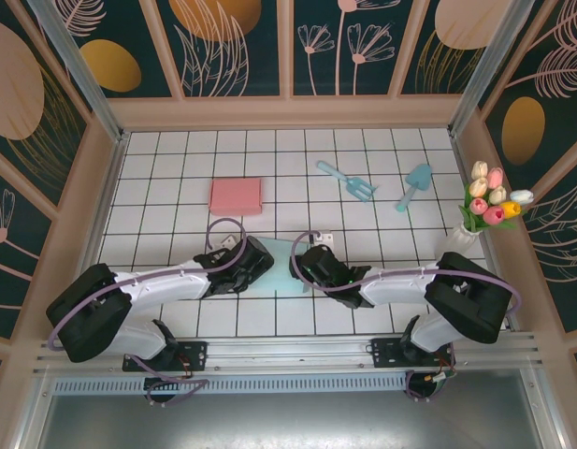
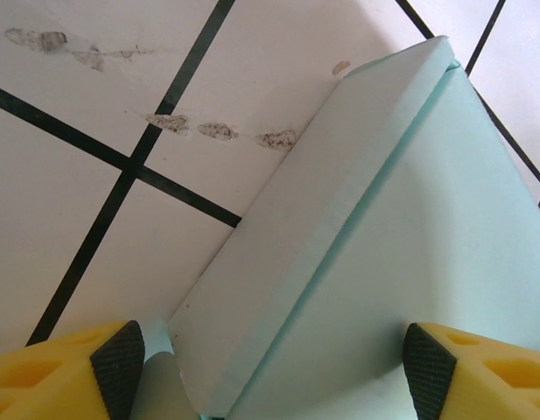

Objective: Fold the paper box

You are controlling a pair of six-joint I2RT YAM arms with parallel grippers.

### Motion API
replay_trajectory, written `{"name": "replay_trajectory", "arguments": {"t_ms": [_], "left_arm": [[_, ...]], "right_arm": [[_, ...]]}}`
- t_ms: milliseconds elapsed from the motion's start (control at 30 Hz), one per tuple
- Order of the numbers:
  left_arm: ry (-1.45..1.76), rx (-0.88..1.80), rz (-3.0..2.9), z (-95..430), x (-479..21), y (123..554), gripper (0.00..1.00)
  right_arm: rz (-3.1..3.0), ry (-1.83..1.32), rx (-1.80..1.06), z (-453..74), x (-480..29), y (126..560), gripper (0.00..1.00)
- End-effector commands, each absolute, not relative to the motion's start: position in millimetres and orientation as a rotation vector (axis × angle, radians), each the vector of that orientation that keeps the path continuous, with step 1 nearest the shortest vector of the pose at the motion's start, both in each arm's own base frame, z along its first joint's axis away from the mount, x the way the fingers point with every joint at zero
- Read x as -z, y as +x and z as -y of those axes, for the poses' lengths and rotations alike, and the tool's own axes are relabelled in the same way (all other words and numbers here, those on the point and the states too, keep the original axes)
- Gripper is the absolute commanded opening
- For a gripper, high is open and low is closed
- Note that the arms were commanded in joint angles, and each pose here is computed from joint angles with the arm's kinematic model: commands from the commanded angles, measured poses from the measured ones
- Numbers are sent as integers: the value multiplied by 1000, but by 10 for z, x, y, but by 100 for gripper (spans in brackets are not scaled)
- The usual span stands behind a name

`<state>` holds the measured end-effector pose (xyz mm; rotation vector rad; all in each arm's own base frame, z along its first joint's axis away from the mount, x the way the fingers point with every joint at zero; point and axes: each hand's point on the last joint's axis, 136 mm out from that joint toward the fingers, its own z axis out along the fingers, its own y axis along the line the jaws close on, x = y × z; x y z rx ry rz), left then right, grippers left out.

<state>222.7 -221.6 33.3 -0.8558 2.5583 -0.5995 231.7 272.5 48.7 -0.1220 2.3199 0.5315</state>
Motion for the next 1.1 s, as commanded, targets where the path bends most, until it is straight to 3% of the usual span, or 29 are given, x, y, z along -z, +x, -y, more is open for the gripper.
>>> {"name": "replay_trajectory", "arguments": {"t_ms": [0, 733, 1067], "left_arm": [[-892, 534, -2572, 2099, -167, 2150, 79], [-911, 466, -2564, 1939, -35, 2093, 77], [-900, 473, -2565, 1964, -60, 2103, 77]], "right_arm": [[-2393, -168, -481, -2619, -259, 2205, 64], [-2360, -160, -514, -2603, -485, 2177, 65], [-2339, -141, -550, -2598, -701, 1932, 64]]}}
